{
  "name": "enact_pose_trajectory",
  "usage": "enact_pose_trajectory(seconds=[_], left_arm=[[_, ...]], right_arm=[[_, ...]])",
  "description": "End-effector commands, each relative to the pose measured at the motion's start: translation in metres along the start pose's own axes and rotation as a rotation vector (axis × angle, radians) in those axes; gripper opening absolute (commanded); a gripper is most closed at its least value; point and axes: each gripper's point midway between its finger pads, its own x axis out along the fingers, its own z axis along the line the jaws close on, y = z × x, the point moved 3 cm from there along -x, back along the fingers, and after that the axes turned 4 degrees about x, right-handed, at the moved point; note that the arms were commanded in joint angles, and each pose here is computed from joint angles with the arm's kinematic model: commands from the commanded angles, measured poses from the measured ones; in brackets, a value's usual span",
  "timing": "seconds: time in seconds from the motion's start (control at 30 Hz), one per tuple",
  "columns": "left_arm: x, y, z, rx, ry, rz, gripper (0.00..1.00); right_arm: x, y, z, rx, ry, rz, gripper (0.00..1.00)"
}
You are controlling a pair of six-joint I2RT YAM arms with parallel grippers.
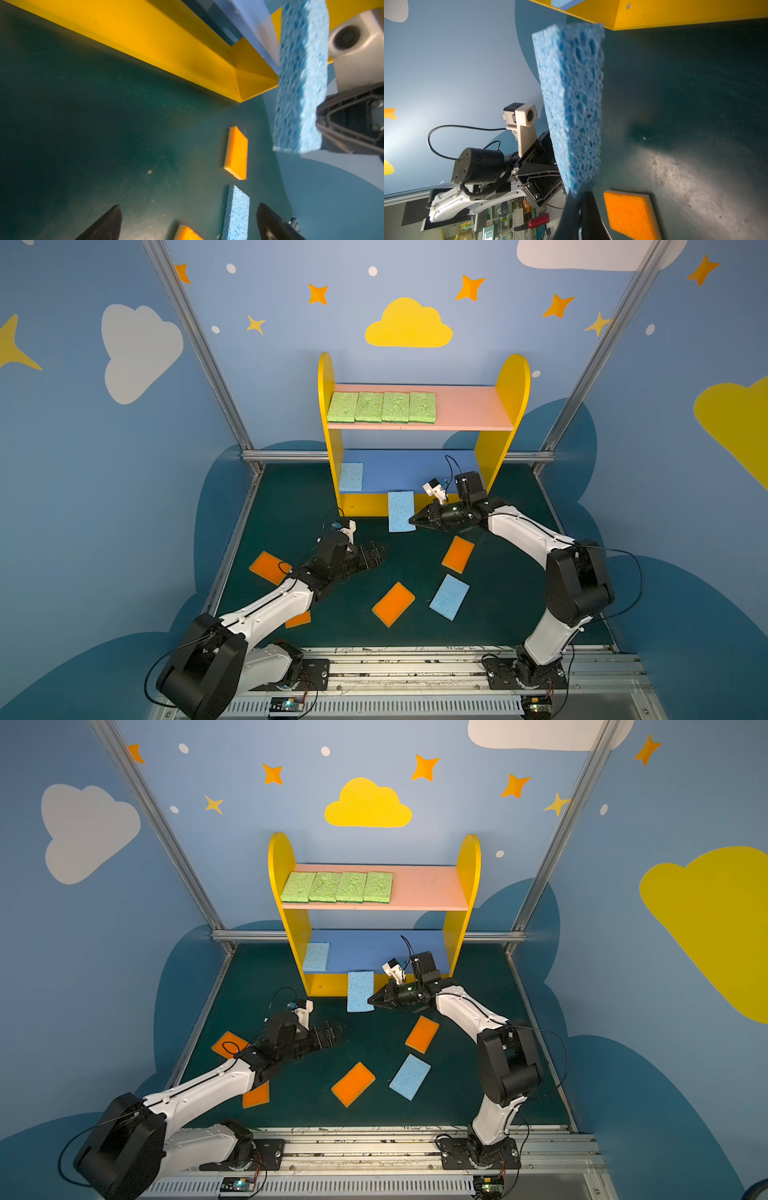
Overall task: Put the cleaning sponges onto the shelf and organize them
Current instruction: 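Lift the blue sponge and carry it onto the lower shelf with the right gripper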
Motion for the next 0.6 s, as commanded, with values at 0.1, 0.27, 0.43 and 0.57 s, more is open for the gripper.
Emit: enact_pose_trajectory(seconds=[0.1, 0.27, 0.43, 0.57], left_arm=[[-0.012, 0.003, 0.022, 0.024, -0.106, -0.029, 0.99], [-0.021, 0.005, 0.033, 0.026, -0.137, -0.061, 1.00], [-0.026, 0.007, 0.040, 0.023, -0.152, -0.088, 1.00], [-0.025, 0.007, 0.043, 0.021, -0.155, -0.090, 1.00]], right_arm=[[0.009, -0.027, 0.002, 0.032, 0.009, 0.009, 0.01], [0.019, -0.049, 0.006, 0.033, -0.003, 0.012, 0.02], [0.029, -0.065, 0.009, 0.020, -0.022, 0.010, 0.03], [0.038, -0.081, 0.010, -0.002, -0.051, -0.003, 0.03]])
